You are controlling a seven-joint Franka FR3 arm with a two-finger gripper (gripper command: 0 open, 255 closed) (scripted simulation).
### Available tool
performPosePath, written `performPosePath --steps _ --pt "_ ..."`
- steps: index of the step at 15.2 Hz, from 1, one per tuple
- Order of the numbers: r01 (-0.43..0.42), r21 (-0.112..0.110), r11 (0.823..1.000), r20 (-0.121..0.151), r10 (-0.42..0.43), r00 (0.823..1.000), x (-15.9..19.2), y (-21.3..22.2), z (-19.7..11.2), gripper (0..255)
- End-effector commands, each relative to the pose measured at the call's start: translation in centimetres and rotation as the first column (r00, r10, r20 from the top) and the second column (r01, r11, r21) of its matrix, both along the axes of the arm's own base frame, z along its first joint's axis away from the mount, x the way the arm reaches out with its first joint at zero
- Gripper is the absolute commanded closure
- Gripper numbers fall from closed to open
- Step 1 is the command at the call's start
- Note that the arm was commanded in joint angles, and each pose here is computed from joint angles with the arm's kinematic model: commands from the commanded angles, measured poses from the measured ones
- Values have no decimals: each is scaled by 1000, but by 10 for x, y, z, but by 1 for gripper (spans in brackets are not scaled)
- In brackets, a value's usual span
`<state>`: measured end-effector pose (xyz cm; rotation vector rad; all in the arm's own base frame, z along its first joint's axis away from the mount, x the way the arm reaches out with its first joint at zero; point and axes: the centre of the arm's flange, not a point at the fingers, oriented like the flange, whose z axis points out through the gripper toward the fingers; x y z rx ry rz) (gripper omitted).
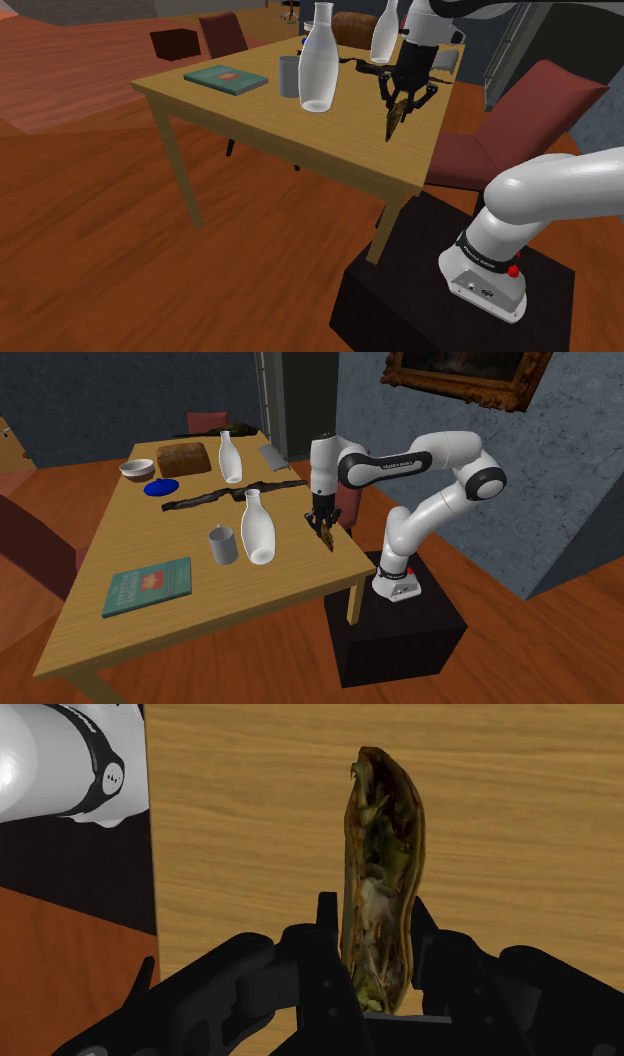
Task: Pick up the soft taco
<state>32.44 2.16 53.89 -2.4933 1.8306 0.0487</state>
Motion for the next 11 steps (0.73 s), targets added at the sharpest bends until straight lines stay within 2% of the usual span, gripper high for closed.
performPosePath --steps 1,7,11 --pt "0 0 1000 0 0 1000 0 0 0 255" --pt "0 0 1000 0 0 1000 0 1 0 255" --pt "0 0 1000 0 0 1000 0 1 21 255"
